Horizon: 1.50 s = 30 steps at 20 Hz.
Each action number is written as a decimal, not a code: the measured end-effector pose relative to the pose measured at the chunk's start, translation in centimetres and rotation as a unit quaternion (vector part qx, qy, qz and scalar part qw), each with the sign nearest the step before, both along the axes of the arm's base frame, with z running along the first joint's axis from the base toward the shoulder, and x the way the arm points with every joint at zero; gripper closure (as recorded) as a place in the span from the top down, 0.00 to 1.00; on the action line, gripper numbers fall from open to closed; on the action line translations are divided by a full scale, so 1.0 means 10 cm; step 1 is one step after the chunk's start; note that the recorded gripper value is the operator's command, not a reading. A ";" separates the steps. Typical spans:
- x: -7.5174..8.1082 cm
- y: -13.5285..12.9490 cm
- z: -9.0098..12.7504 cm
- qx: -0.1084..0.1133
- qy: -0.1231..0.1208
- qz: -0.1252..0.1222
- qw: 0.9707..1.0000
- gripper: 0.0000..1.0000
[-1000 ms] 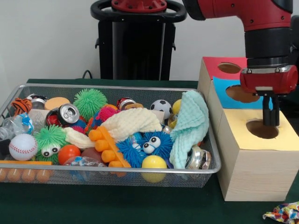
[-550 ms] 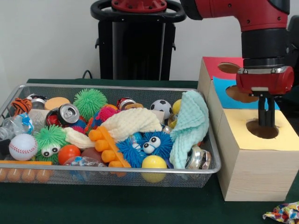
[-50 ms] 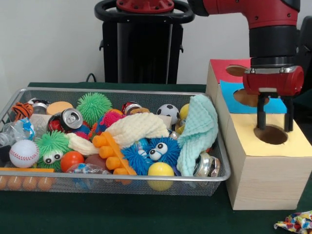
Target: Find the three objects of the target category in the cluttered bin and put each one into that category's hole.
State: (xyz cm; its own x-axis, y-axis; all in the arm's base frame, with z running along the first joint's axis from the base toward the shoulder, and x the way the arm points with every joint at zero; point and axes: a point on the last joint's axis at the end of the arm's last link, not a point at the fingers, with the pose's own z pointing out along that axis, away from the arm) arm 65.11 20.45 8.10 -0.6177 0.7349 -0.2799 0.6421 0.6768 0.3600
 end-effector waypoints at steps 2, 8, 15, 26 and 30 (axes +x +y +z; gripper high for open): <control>0.03 0.00 0.05 -0.002 -0.005 -0.001 1.000 1.00; 0.04 -0.02 0.09 -0.009 -0.007 -0.002 1.000 1.00; 0.11 -0.12 0.14 -0.014 -0.002 -0.007 1.000 1.00; 0.34 -0.18 0.31 -0.044 -0.020 -0.004 0.999 1.00; 0.34 -0.11 0.41 -0.060 -0.012 0.009 0.998 1.00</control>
State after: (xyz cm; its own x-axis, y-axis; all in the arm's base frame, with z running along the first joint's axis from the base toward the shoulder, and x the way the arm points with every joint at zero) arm 68.56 19.36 12.18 -0.6232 0.6832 -0.3808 0.6210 0.7282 0.2902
